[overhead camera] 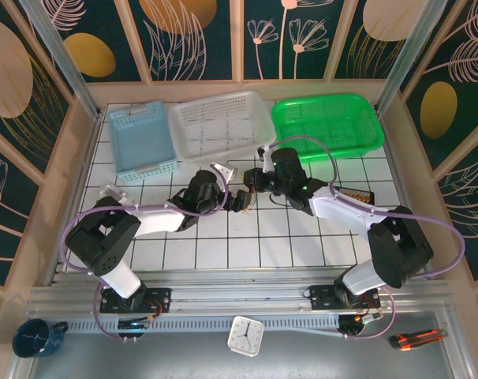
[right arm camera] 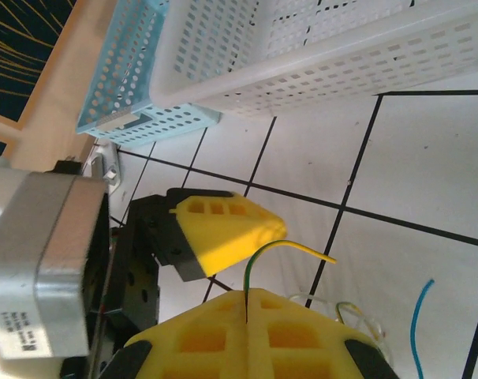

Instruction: Untangle the cables

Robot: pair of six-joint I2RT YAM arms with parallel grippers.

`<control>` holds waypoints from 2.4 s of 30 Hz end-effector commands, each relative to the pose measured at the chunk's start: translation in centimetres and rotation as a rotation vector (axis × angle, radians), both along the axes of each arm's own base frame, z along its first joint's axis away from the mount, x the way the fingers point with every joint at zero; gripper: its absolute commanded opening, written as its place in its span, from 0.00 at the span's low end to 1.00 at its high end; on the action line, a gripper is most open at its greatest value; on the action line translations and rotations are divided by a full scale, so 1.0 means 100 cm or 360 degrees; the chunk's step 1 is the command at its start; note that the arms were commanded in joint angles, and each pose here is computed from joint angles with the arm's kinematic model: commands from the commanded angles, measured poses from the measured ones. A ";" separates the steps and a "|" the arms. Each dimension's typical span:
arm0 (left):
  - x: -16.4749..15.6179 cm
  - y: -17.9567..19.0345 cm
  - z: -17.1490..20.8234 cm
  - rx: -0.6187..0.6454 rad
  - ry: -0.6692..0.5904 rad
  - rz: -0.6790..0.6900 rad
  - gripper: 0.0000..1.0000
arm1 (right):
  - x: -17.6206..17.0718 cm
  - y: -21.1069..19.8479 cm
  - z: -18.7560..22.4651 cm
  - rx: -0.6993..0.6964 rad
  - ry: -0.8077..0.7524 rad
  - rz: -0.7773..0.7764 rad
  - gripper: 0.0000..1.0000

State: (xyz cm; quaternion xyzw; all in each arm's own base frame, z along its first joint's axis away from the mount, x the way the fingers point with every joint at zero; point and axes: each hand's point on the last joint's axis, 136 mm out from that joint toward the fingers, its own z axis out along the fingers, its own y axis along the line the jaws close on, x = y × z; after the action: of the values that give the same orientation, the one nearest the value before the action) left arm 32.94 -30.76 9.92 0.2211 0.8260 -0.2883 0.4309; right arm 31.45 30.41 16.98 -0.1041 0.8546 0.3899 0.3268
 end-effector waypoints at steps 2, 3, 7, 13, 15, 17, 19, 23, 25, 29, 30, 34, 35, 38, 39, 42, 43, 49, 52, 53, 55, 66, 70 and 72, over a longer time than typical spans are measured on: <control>0.005 -0.010 -0.001 -0.0029 -0.0032 -0.0033 0.92 | -0.003 0.009 0.015 0.0089 -0.0024 0.0024 0.00; 0.005 -0.010 -0.002 -0.0038 -0.0032 -0.0032 0.90 | -0.004 0.010 0.020 0.0112 -0.0028 0.0027 0.00; 0.004 -0.010 -0.020 -0.0008 0.0022 -0.0032 0.74 | -0.006 0.015 0.044 0.0219 -0.0058 0.0047 0.00; -0.001 -0.007 -0.036 0.0026 0.0078 -0.0035 0.55 | -0.009 0.017 0.095 0.0381 -0.0152 0.0068 0.00; -0.004 -0.005 -0.041 0.0033 0.0097 -0.0034 0.52 | -0.009 0.015 0.112 0.0426 -0.0194 0.0060 0.00; -0.007 -0.003 -0.044 0.0030 0.0109 -0.0031 0.51 | -0.008 0.010 0.128 0.0470 -0.0232 0.0034 0.00; -0.010 -0.001 -0.047 0.0032 0.0119 -0.0026 0.51 | -0.007 0.004 0.143 0.0517 -0.0273 0.0006 0.00; -0.014 0.003 -0.048 0.0023 0.0126 -0.0018 0.52 | 0.000 -0.015 0.166 0.0586 -0.0339 -0.0102 0.00; -0.015 0.005 -0.047 0.0020 0.0125 -0.0013 0.53 | 0.003 -0.026 0.174 0.0611 -0.0377 -0.0156 0.00; -0.017 0.006 -0.044 0.0009 0.0122 -0.0009 0.55 | 0.008 -0.046 0.179 0.0631 -0.0412 -0.0241 0.00; -0.017 0.007 -0.044 0.0009 0.0121 -0.0009 0.55 | 0.007 -0.046 0.179 0.0634 -0.0408 -0.0237 0.00; -0.017 0.005 -0.039 -0.0011 0.0122 -0.0019 0.59 | 0.015 -0.066 0.175 0.0626 -0.0409 -0.0308 0.00; -0.017 0.004 -0.028 -0.0043 0.0095 -0.0021 0.61 | 0.017 -0.071 0.175 0.0621 -0.0418 -0.0326 0.00; -0.016 0.002 -0.015 -0.0083 0.0068 -0.0023 0.64 | 0.021 -0.082 0.173 0.0593 -0.0429 -0.0369 0.00; -0.017 0.002 -0.012 -0.0094 0.0065 -0.0023 0.66 | 0.023 -0.085 0.172 0.0580 -0.0433 -0.0383 0.00; -0.017 0.001 0.003 -0.0142 0.0036 -0.0025 0.71 | 0.027 -0.095 0.171 0.0545 -0.0448 -0.0425 0.00; -0.017 0.001 0.009 -0.0161 0.0023 -0.0025 0.74 | 0.028 -0.098 0.171 0.0533 -0.0454 -0.0444 0.00; -0.017 0.001 0.044 -0.0249 -0.0059 -0.0019 0.87 | 0.042 -0.121 0.171 0.0481 -0.0491 -0.0563 0.00; -0.015 0.002 0.060 -0.0289 -0.0099 -0.0003 0.93 | 0.057 -0.140 0.172 0.0453 -0.0509 -0.0665 0.00; -0.014 0.003 0.066 -0.0303 -0.0109 0.0012 0.95 | 0.063 -0.147 0.172 0.0446 -0.0509 -0.0701 0.00; -0.012 0.005 0.075 -0.0323 -0.0122 0.0047 0.99 | 0.076 -0.163 0.170 0.0428 -0.0515 -0.0783 0.00; 0.004 0.014 0.101 -0.0389 -0.0080 0.0245 0.99 | 0.165 -0.246 0.118 0.0292 -0.0357 -0.1220 0.00; 0.005 0.017 0.102 -0.0400 -0.0049 0.0280 0.99 | 0.195 -0.257 0.083 0.0238 -0.0243 -0.1281 0.00; 0.004 0.017 0.102 -0.0409 -0.0039 0.0287 0.99 | 0.207 -0.259 0.067 0.0206 -0.0191 -0.1291 0.00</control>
State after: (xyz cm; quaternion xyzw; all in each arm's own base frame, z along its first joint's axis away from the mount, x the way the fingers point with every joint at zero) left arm 33.24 -29.09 18.86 0.1111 0.7958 -0.3416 0.4876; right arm 50.64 5.11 23.40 0.2292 0.7841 0.2829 0.5026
